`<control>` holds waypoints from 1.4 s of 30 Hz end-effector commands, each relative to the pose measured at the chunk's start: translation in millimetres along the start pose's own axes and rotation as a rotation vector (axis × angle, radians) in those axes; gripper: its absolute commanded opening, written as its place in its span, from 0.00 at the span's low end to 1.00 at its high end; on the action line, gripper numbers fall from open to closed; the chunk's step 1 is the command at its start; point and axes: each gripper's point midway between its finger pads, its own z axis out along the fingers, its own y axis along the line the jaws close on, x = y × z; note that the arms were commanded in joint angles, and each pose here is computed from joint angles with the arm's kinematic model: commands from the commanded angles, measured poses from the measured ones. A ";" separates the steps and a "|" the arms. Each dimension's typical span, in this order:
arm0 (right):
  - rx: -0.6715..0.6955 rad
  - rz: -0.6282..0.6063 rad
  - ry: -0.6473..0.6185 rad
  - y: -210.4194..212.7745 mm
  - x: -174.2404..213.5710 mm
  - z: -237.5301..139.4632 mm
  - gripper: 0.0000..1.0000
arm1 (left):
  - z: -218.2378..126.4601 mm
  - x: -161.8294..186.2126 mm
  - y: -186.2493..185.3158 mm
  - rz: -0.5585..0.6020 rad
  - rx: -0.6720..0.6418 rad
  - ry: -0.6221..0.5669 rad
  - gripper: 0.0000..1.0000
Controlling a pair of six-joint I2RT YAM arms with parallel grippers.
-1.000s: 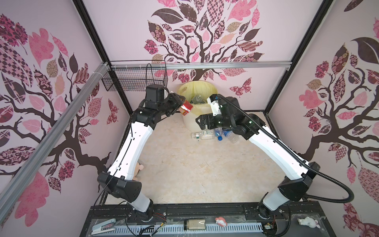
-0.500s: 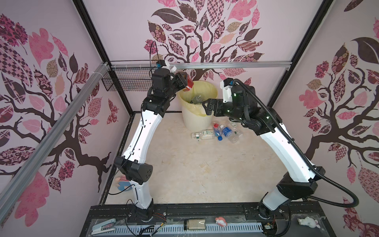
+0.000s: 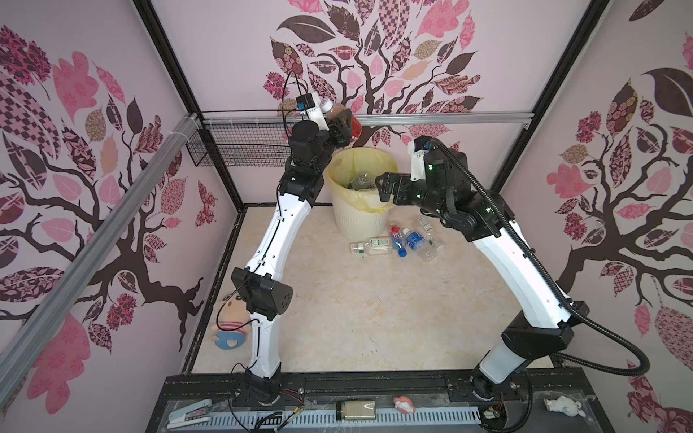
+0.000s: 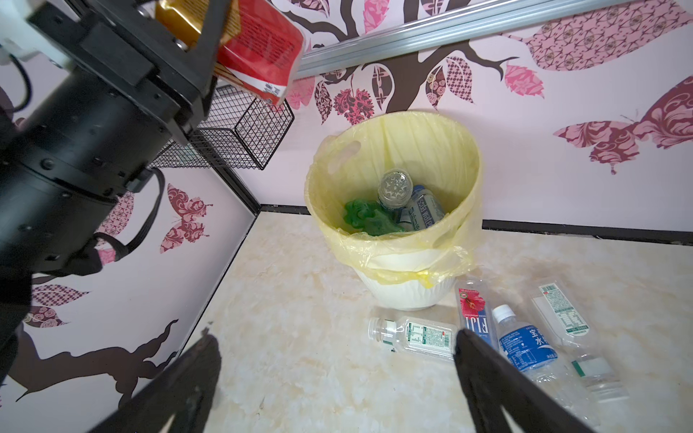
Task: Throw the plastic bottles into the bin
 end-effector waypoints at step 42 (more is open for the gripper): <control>0.046 0.095 0.066 -41.4 16.5 11.4 1.00 | 24.3 103.1 2.3 -0.210 0.013 0.226 0.97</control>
